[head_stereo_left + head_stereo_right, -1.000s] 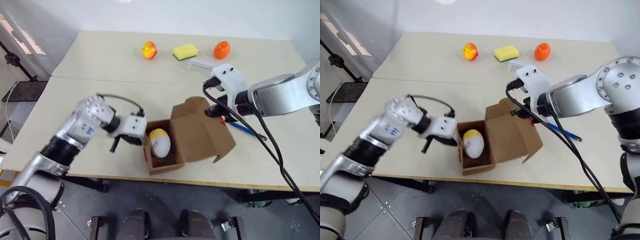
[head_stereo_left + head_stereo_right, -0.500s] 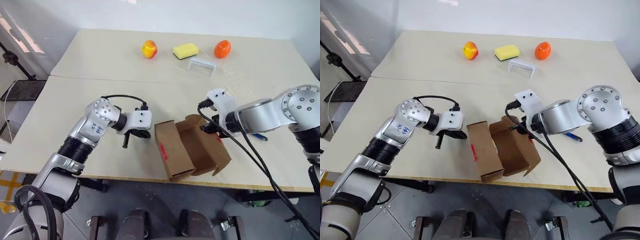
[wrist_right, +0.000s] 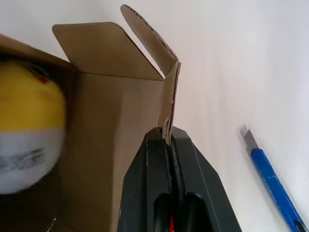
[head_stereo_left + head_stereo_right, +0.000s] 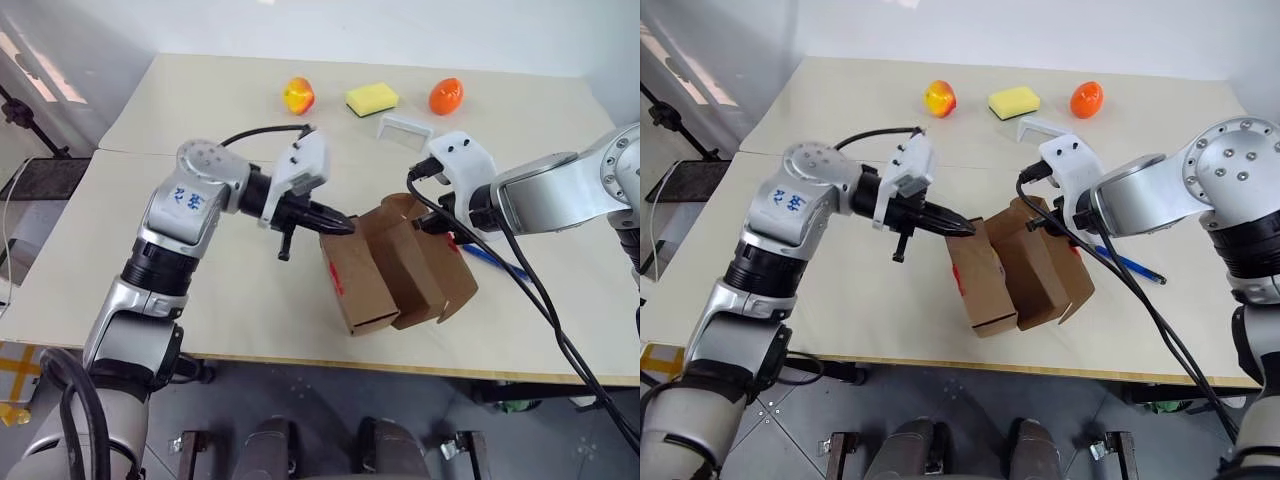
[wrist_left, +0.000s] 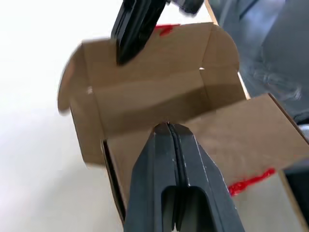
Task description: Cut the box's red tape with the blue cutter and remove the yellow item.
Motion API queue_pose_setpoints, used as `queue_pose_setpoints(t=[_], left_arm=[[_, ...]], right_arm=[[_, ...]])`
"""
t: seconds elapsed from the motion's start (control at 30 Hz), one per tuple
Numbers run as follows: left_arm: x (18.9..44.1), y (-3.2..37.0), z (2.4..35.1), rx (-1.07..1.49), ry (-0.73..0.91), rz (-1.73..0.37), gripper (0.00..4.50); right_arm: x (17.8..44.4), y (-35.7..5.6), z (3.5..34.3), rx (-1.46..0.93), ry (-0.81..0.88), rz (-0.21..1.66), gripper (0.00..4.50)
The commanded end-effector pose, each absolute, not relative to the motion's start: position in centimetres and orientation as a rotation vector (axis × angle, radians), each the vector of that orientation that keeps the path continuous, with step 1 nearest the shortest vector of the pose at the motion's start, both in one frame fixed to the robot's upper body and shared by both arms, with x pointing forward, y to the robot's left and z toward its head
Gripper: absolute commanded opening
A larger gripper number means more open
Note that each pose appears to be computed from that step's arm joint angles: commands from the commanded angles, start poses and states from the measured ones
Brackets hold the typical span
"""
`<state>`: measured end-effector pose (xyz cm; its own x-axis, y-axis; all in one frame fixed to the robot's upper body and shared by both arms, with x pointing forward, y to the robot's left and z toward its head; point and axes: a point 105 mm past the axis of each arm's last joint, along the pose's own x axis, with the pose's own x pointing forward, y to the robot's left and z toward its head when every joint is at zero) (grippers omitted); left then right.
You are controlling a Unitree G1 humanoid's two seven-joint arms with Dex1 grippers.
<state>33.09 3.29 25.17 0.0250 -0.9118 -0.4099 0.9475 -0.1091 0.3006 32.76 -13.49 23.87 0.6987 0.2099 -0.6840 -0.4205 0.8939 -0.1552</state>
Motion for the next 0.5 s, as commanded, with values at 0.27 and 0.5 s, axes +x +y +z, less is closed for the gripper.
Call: queue_pose_setpoints(t=[0.27,0.5], left_arm=[[34.1,2.6,23.4,1.009,0.075,-1.576,0.00],[34.8,2.4,22.5,1.220,0.052,-1.597,0.00]], right_arm=[[32.3,-13.1,24.6,-0.322,0.665,0.371,0.03],[32.2,-12.8,24.2,-0.321,0.662,0.378,0.03]])
